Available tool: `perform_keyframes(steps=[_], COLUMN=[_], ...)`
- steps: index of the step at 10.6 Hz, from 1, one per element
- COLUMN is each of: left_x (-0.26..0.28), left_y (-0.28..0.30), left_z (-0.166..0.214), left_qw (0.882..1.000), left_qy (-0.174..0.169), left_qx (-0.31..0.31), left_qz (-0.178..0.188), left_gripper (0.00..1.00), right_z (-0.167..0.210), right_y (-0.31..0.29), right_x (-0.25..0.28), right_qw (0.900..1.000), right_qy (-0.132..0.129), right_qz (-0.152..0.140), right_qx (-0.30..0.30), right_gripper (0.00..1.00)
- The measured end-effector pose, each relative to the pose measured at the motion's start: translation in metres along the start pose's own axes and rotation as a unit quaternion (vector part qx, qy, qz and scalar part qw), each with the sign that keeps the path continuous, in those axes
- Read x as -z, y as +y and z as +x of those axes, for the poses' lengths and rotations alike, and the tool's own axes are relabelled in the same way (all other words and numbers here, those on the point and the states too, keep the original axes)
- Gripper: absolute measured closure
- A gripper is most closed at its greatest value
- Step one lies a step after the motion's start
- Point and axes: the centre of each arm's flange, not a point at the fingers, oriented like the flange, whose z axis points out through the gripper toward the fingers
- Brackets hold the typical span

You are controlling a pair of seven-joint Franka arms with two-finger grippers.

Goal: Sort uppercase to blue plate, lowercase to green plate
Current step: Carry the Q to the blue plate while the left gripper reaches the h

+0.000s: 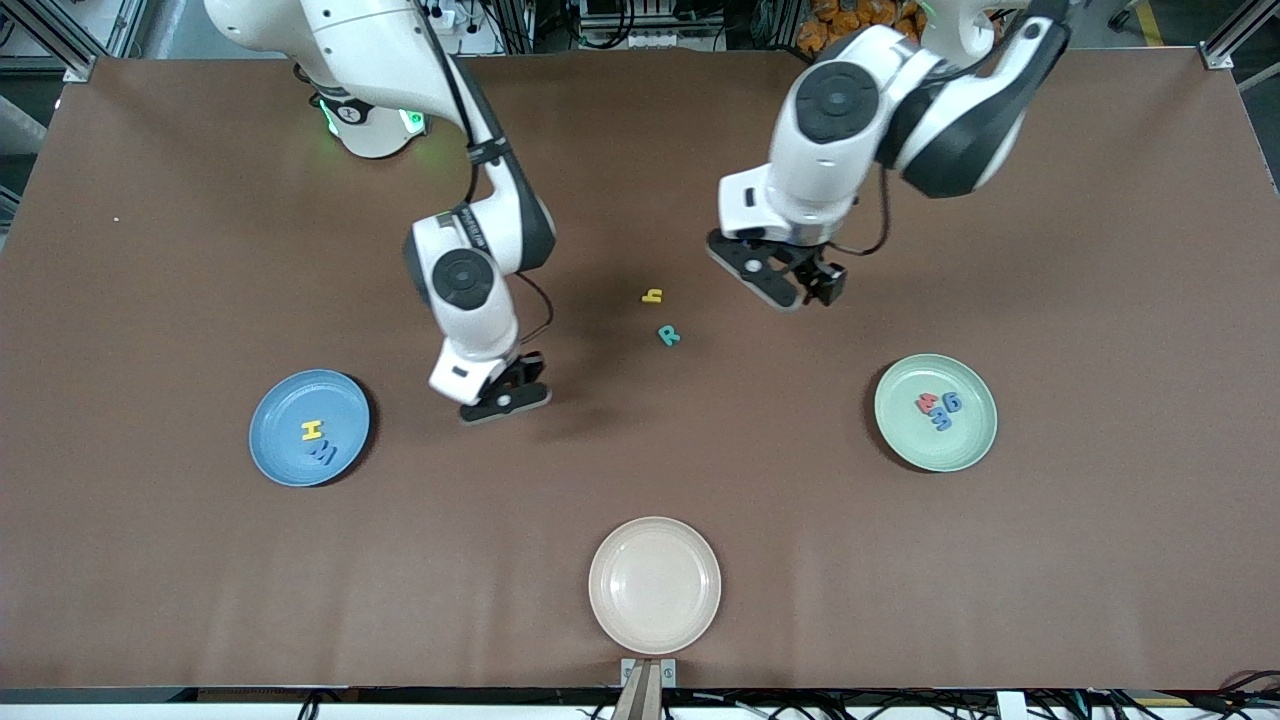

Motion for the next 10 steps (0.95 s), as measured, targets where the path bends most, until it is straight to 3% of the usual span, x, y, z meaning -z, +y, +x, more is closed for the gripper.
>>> perform_keyframes(steps=[2, 5, 8, 10], left_x=[-0.034, -0.085, -0.126, -0.143], left_y=[0.043, 0.085, 0.109, 0.127], left_z=[0.023, 0.041, 0.049, 0.052], left_qw=[0.998, 0.993, 0.988, 0.983], left_qy=[0.013, 0.017, 0.017, 0.028], left_qx=[-0.059, -0.120, -0.148, -0.176], left_qz=[-0.002, -0.008, -0.031, -0.029], left_gripper=[0.00, 0.00, 0.00, 0.04], right_z=[0.003, -0.010, -0.031, -0.036], right_y=[0.087, 0.186, 0.261, 0.271], right_x=[0.011, -0.004, -0.016, -0.019], right_qw=[1.000, 0.998, 0.998, 0.998], right_qy=[-0.017, -0.035, -0.048, -0.056], right_qz=[-0.021, -0.022, -0.018, -0.013], right_qx=[-0.013, -0.050, -0.035, -0.032], right_gripper=[0.63, 0.63, 0.63, 0.63])
